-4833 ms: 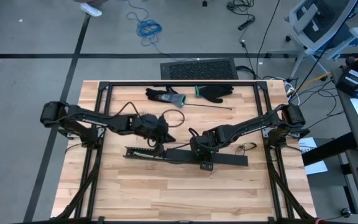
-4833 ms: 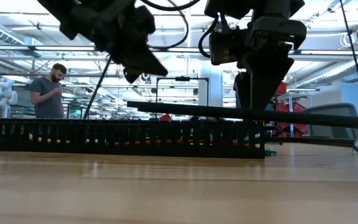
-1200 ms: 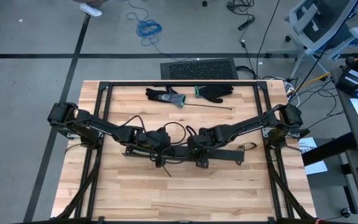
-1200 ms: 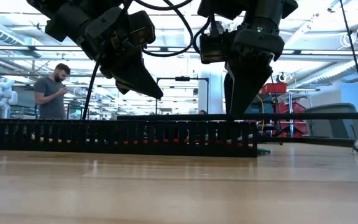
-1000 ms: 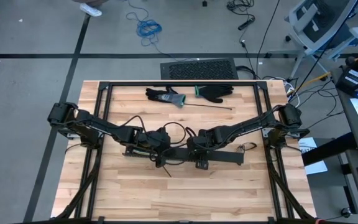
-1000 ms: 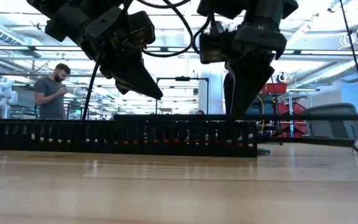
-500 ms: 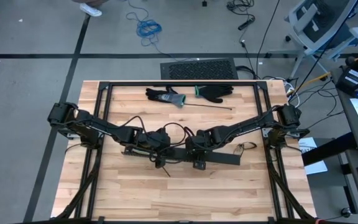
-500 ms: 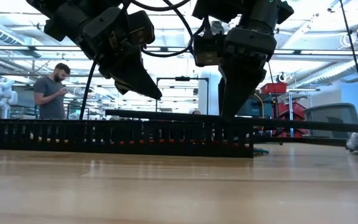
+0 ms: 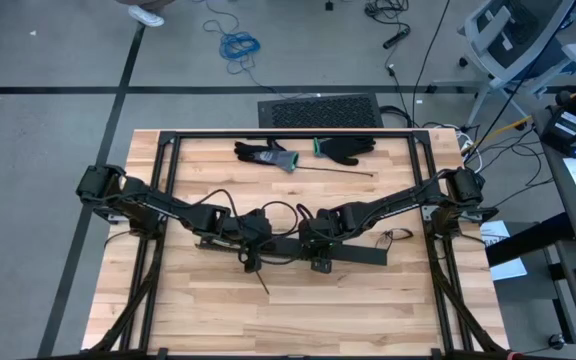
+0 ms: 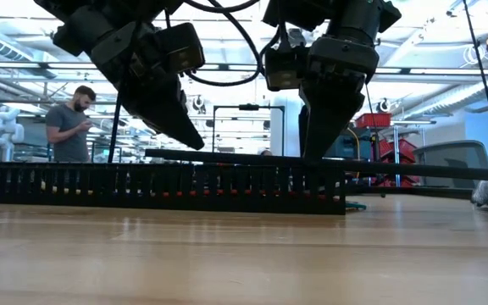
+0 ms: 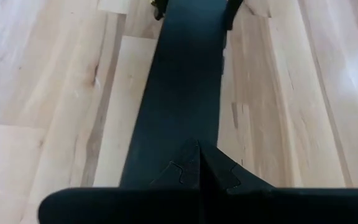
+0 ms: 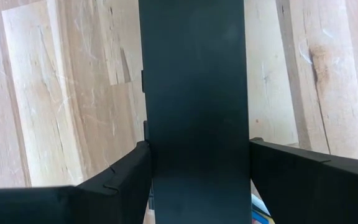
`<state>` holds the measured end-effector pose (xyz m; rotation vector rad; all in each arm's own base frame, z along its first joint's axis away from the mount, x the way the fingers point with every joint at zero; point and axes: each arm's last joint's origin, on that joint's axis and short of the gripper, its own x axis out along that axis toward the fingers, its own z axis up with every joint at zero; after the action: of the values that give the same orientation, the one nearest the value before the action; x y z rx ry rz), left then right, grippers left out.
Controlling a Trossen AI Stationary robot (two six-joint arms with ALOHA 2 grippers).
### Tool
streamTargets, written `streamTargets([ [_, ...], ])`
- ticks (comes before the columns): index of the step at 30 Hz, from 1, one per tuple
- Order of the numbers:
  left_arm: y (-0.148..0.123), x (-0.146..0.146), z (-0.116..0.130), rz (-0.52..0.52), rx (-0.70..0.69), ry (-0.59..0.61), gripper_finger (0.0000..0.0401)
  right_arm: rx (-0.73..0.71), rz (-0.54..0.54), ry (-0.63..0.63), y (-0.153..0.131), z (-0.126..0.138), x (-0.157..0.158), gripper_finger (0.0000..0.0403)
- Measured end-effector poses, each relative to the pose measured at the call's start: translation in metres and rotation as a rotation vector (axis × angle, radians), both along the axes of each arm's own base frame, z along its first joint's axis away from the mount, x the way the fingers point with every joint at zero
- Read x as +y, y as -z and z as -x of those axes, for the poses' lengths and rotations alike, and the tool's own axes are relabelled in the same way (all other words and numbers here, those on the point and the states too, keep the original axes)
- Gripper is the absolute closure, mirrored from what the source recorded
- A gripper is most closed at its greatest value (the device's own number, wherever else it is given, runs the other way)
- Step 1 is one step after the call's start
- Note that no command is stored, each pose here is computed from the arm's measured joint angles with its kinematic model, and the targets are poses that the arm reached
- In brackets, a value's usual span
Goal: Ziptie cables
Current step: Close the black cable duct
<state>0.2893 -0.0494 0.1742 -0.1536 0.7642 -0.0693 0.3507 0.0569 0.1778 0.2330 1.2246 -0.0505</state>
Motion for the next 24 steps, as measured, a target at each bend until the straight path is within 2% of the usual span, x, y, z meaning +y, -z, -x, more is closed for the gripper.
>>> streamTargets([
  [8,0.011,-0.005,-0.005,0.051,0.033,-0.027,0.0401,0.012,-0.005,-0.002,0.001,0.001,0.000,0.0172],
  [14,0.012,-0.005,-0.005,0.041,0.037,-0.035,0.0401,0.013,-0.006,0.000,0.001,0.001,0.000,0.0172],
  [20,0.025,-0.006,-0.008,0.028,0.069,-0.053,0.0401,0.022,-0.051,0.030,-0.001,0.000,0.002,0.0172],
  [24,0.022,-0.006,-0.008,0.026,0.058,-0.053,0.0401,0.019,-0.040,0.030,-0.005,-0.003,0.002,0.0172],
])
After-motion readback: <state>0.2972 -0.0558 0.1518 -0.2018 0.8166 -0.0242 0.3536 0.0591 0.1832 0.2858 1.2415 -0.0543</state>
